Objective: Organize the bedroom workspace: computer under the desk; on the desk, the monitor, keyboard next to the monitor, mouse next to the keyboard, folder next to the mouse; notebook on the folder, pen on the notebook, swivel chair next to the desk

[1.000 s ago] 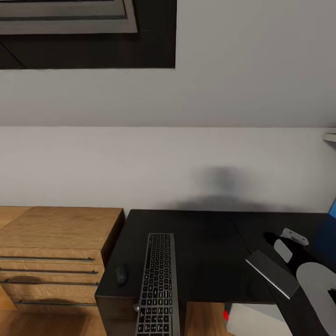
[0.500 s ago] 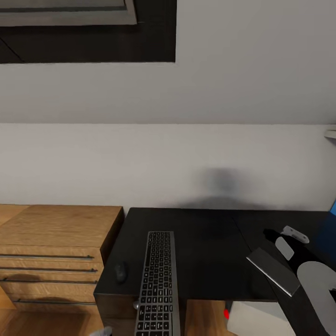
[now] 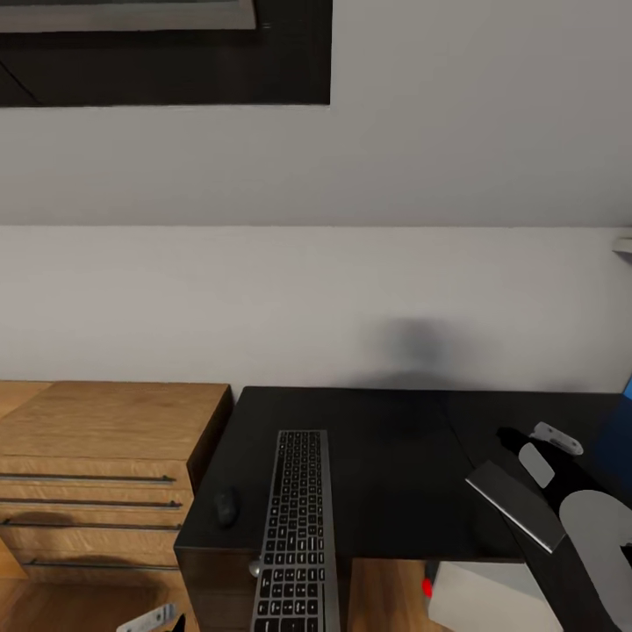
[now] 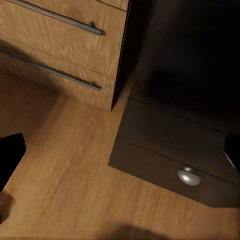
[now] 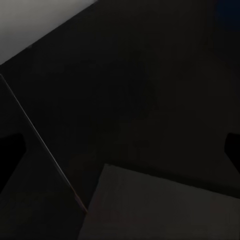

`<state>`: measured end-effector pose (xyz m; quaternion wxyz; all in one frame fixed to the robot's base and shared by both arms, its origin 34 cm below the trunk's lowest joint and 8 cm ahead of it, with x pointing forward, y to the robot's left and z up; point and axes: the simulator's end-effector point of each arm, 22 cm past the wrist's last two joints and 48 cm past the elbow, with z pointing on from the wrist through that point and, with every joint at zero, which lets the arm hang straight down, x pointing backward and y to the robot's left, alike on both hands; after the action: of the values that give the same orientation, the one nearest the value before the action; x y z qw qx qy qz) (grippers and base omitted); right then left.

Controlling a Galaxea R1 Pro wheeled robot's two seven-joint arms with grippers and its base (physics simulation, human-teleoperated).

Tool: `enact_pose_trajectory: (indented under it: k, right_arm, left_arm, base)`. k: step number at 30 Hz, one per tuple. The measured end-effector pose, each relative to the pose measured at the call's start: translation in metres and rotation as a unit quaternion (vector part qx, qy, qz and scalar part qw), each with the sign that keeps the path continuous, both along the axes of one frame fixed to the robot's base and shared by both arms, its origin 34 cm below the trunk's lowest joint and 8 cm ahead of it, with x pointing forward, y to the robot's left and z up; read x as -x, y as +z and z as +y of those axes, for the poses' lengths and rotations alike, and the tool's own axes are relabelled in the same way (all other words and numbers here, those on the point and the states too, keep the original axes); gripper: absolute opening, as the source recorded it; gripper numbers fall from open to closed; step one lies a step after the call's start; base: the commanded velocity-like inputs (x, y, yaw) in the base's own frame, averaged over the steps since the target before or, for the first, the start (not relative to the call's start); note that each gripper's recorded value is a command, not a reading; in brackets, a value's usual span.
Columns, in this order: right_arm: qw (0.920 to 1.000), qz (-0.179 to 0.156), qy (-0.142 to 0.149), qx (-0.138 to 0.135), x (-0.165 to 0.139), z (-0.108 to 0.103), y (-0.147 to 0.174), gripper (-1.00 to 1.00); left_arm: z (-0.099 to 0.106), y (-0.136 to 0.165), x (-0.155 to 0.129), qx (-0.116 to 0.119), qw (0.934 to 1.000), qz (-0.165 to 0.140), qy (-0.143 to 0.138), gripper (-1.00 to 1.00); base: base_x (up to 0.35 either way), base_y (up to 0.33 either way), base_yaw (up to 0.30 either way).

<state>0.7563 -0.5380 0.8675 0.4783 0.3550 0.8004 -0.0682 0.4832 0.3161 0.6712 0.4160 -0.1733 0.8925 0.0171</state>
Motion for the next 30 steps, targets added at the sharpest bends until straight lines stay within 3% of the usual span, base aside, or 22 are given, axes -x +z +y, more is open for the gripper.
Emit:
enact_pose_trajectory:
  k: [8,13,30]
  right_arm:
    - [1.0,-0.001,-0.007,0.003,0.004,-0.012,-0.01,1.0]
    - [1.0,-0.002,-0.008,0.005,0.004,-0.015,-0.016,1.0]
    - [1.0,0.002,-0.007,0.003,0.008,-0.017,-0.047,1.0]
  left_arm:
    - [0.009,-0.012,0.015,0.012,0.9999,0.009,0.009,1.0]
    - [0.013,-0.027,0.033,0.042,0.9981,0.027,0.035,1.0]
    - [0.011,-0.057,0.036,0.048,0.9977,0.029,0.04,1.0]
  base:
    - [0.0,0.0,0.0]
    - [0.0,0.0,0.0]
    - [0.0,0.0,0.0]
